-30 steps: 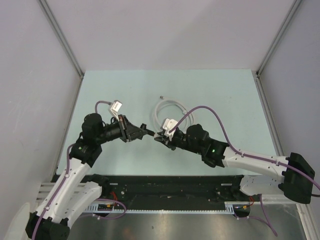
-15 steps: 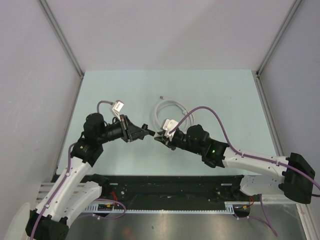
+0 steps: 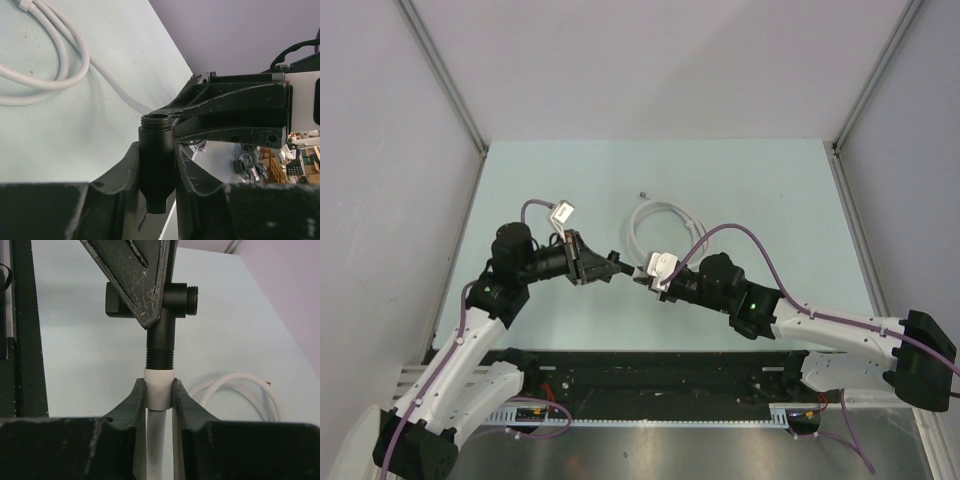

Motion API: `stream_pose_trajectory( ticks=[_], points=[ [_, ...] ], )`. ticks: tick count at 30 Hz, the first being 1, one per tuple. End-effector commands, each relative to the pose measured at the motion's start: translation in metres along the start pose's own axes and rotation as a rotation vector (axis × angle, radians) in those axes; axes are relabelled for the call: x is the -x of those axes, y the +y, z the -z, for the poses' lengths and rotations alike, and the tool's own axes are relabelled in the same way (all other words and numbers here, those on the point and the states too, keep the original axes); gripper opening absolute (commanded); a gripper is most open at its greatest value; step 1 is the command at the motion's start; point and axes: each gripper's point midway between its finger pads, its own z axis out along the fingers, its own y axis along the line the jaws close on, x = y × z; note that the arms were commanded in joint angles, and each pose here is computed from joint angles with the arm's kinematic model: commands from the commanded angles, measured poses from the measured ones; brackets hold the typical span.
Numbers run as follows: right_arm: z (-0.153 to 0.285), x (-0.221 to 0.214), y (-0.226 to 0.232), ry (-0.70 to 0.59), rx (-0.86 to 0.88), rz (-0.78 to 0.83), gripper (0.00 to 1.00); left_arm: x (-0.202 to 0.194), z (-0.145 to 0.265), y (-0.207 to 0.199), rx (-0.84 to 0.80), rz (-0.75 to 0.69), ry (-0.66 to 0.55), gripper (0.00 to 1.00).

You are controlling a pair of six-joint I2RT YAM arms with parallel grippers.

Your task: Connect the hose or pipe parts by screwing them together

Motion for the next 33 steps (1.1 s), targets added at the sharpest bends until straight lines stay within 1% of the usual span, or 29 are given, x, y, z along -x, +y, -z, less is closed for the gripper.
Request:
stream_pose_trajectory(
  ticks=[1, 4, 8, 10, 14, 16, 22, 24, 28, 30, 33],
  points=[
    [0.005, 0.062, -0.017, -0.206, -0.054, 0.087, 0.00, -0.008, 0.001, -0.013, -0.073, -0.004, 0.054, 0.00],
    [0.004, 0.066, -0.012, -0.224, -0.034, 0.076, 0.00, -0.008, 0.001, -0.016, -0.082, 0.006, 0.059, 0.00],
    [0.000, 0.064, -0.020, -0.217, -0.089, 0.076, 0.00, -0.011, 0.000, -0.017, -0.098, 0.017, 0.079, 0.00],
    [0.000, 0.069, -0.024, -0.237, -0.115, 0.069, 0.00, -0.016, -0.001, -0.016, -0.107, 0.027, 0.098, 0.00],
    [0.001, 0.066, -0.027, -0.225, -0.136, 0.091, 0.00, -0.018, -0.003, -0.014, -0.116, 0.035, 0.120, 0.00],
    [0.001, 0.061, -0.027, -0.205, -0.135, 0.112, 0.00, -0.017, -0.004, -0.011, -0.105, 0.038, 0.117, 0.01],
    [0.004, 0.070, -0.022, -0.232, -0.126, 0.118, 0.00, -0.015, -0.012, 0.002, -0.064, 0.055, 0.120, 0.00],
    [0.004, 0.066, -0.029, -0.215, -0.169, 0.106, 0.00, -0.014, -0.014, 0.002, -0.066, 0.058, 0.127, 0.00],
    [-0.001, 0.058, -0.026, -0.195, -0.152, 0.084, 0.00, -0.013, -0.016, -0.001, -0.072, 0.053, 0.132, 0.00],
    [-0.002, 0.058, -0.024, -0.200, -0.137, 0.058, 0.00, -0.016, -0.019, -0.003, -0.083, 0.048, 0.152, 0.00],
    [0.000, 0.063, -0.019, -0.235, -0.066, 0.015, 0.00, -0.023, -0.024, -0.006, -0.113, 0.001, 0.190, 0.00]
  ],
)
